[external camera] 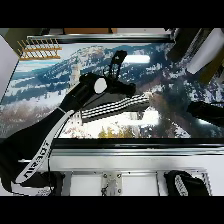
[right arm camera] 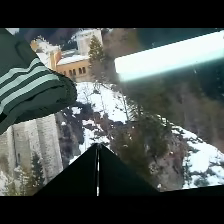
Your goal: Fold the clothes and pants, and hang the long-sleeved shirts on hangers.
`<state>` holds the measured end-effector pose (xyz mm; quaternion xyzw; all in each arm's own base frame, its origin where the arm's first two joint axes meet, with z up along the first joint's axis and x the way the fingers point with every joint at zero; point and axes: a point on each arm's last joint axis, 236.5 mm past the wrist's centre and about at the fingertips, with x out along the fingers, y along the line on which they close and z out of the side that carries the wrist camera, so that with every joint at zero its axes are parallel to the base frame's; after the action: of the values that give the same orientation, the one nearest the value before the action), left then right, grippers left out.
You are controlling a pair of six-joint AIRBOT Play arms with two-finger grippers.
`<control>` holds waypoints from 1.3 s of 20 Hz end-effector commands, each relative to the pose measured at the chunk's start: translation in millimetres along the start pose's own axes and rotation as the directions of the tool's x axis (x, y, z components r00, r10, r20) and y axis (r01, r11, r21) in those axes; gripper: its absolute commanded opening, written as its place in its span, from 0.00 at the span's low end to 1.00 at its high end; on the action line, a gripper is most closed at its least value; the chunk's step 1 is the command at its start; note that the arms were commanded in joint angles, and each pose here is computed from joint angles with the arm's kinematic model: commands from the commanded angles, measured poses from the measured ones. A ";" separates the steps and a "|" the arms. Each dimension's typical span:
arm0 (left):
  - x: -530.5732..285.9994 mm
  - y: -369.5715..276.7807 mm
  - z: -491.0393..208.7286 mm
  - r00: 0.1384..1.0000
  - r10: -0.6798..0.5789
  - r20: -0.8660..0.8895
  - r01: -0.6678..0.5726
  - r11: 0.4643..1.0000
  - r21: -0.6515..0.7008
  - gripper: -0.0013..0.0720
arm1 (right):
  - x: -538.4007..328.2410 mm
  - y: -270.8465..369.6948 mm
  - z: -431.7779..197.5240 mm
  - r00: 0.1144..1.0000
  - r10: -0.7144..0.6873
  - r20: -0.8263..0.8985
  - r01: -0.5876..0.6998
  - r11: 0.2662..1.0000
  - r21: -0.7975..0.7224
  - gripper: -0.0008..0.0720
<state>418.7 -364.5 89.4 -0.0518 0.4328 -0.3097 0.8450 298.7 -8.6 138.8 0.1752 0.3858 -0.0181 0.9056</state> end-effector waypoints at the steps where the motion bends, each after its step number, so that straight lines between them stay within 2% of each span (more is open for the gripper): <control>1: -27.5 71.4 -15.6 0.995 0.093 -0.037 -0.099 0.974 -0.204 0.85 | -0.1 0.4 0.3 1.000 0.001 0.000 -0.001 1.000 0.000 0.04; 3: -45.3 136.6 -56.7 0.979 0.173 -0.109 -0.200 0.922 -0.330 0.85 | -0.1 0.4 0.3 1.000 0.001 0.000 -0.001 1.000 0.000 0.04; 5: -61.1 192.5 -110.6 0.954 0.228 -0.194 -0.293 0.844 -0.448 0.85 | -0.1 0.5 0.3 1.000 0.001 0.000 -0.001 1.000 0.000 0.04; 7: -72.5 234.8 -165.6 0.925 0.257 -0.280 -0.377 0.721 -0.582 0.85 | -0.1 0.5 0.3 1.000 0.001 0.000 -0.001 1.000 0.000 0.04; 9: -71.0 251.0 -201.8 0.923 0.216 -0.317 -0.381 0.614 -0.691 0.85 | -0.1 0.6 0.3 1.000 0.002 0.000 -0.002 1.000 0.000 0.04; 10: -64.6 250.6 -209.8 0.934 0.179 -0.309 -0.354 0.585 -0.730 0.85 | -0.1 1.0 0.3 1.000 0.004 0.000 -0.004 1.000 0.001 0.04; 13: -37.6 237.4 -212.4 0.957 0.089 -0.277 -0.272 0.605 -0.748 0.85 | -0.2 6.0 0.3 1.000 0.025 0.000 -0.025 1.000 0.012 0.04; 21: 10.3 210.1 -210.8 0.908 -0.028 -0.418 -0.288 0.683 -0.672 0.85 | -0.4 10.7 0.2 0.999 0.045 0.000 -0.045 0.999 0.022 0.04; 22: 10.9 209.1 -208.7 0.906 -0.036 -0.422 -0.286 0.684 -0.671 0.79 | -0.4 10.7 0.2 0.999 0.045 0.000 -0.045 0.999 0.022 0.04; 23: 10.4 208.8 -205.3 0.907 -0.037 -0.420 -0.281 0.688 -0.669 0.38 | -0.4 10.8 0.1 0.999 0.045 0.000 -0.045 0.999 0.022 0.04; 24: 9.0 209.5 -199.8 0.911 -0.035 -0.411 -0.275 0.691 -0.668 0.04 | -0.4 11.3 0.0 0.999 0.047 -0.001 -0.047 0.999 0.023 0.04; 26: -1.6 213.6 -180.9 0.927 -0.026 -0.374 -0.241 0.723 -0.647 0.02 | -0.5 14.6 0.5 0.998 0.061 0.001 -0.061 0.998 0.029 0.05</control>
<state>373.8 -159.5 -112.8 -0.2822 0.6701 -0.0616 0.6838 300.3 2.0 142.2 0.1952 0.3820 -0.0010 0.9033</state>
